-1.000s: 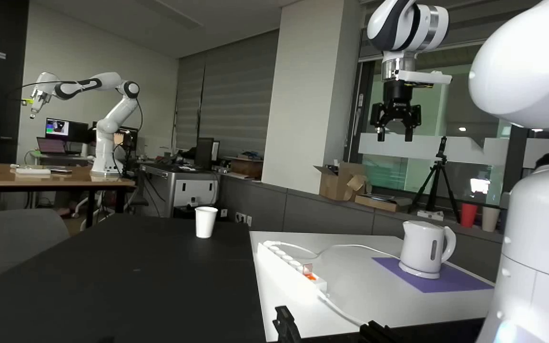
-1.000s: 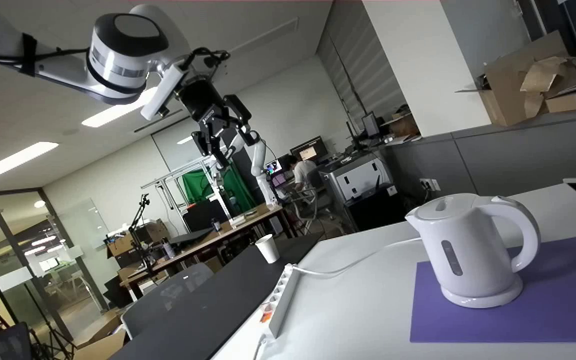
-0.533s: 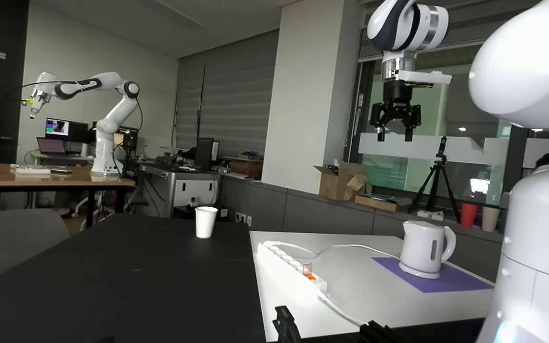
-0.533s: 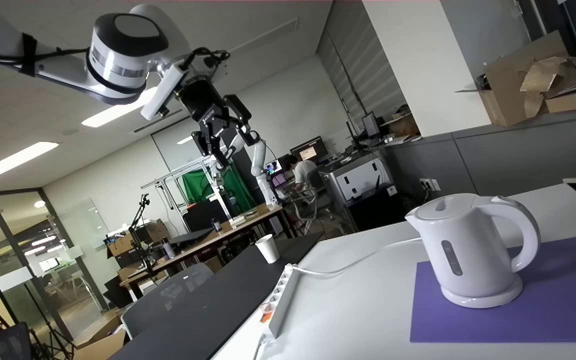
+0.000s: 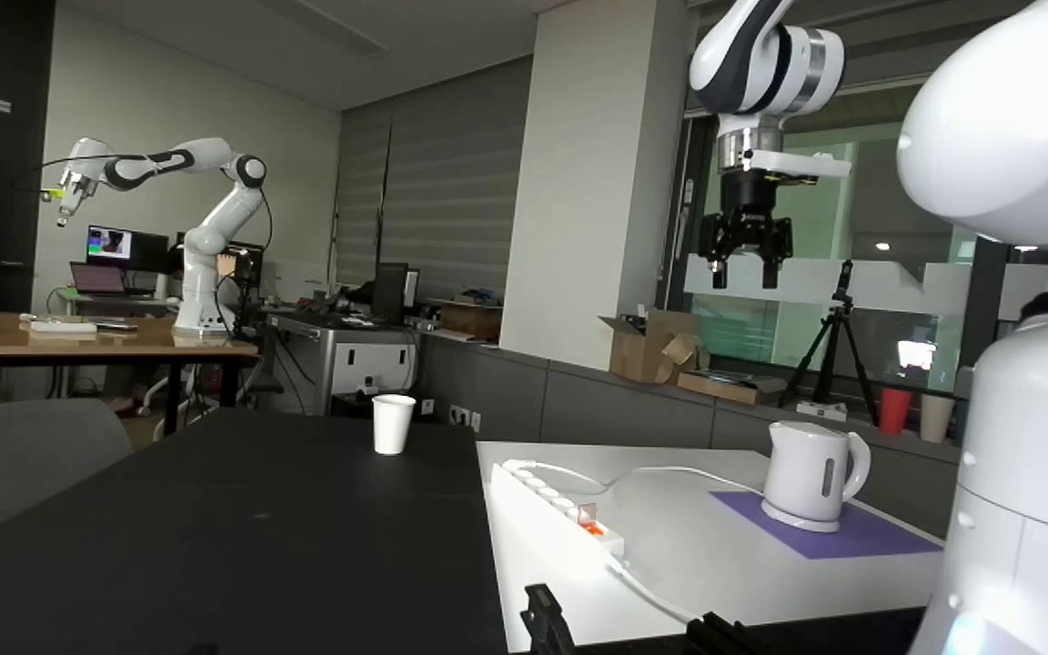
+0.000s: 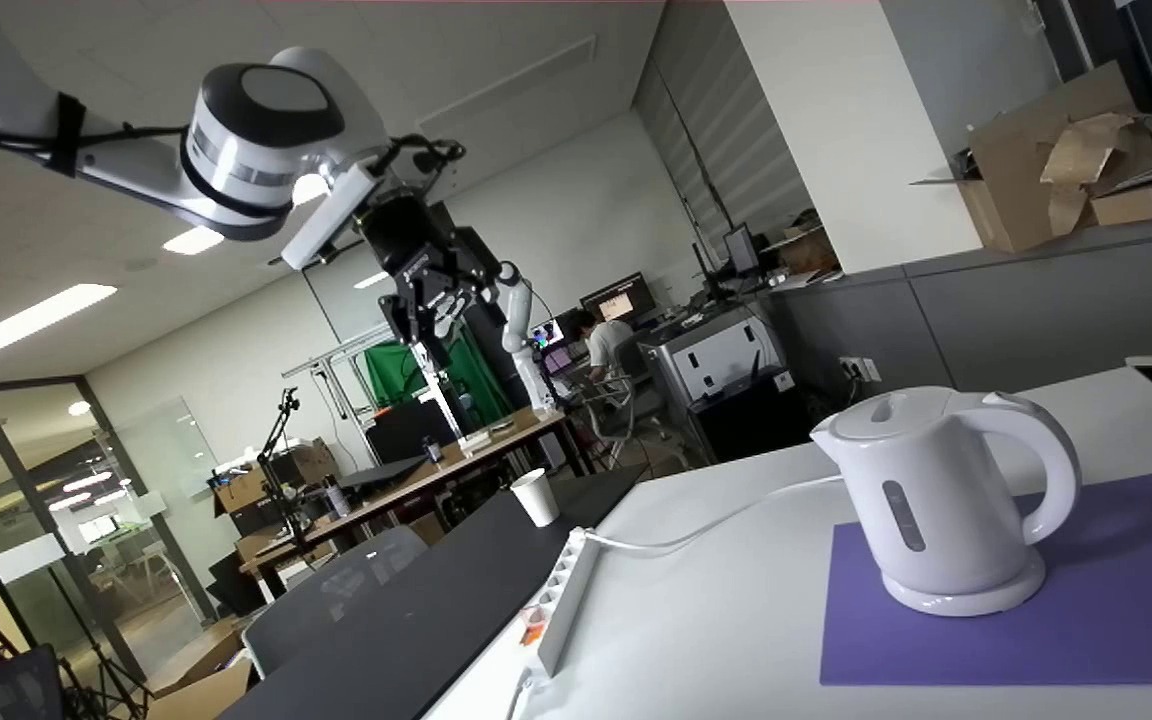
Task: Switch on the extension cable
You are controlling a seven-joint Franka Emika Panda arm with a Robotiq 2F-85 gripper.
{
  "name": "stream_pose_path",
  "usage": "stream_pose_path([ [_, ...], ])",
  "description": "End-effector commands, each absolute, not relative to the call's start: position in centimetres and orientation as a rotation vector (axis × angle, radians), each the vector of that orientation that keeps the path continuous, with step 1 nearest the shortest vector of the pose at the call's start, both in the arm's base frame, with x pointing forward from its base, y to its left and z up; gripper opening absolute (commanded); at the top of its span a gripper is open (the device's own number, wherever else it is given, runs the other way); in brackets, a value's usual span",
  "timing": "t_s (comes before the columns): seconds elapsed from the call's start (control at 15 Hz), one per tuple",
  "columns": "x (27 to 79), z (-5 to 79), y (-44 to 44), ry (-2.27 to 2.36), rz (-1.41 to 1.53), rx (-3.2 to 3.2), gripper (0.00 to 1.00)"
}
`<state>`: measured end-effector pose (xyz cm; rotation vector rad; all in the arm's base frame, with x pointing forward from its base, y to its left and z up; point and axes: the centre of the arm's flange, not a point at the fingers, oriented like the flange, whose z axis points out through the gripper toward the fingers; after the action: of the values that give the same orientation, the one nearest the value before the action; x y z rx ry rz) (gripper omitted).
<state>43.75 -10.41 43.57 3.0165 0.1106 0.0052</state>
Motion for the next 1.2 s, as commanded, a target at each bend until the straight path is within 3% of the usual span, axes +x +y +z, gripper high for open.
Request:
stream_pose_path([
  [0.0,42.9,37.7,-6.0,0.326,-0.017,2.988,1.00],
  [0.6,40.7,23.9,4.4,0.760,0.017,2.704,1.00],
  [1.13,40.0,23.2,4.4,0.791,-0.037,2.682,1.00],
])
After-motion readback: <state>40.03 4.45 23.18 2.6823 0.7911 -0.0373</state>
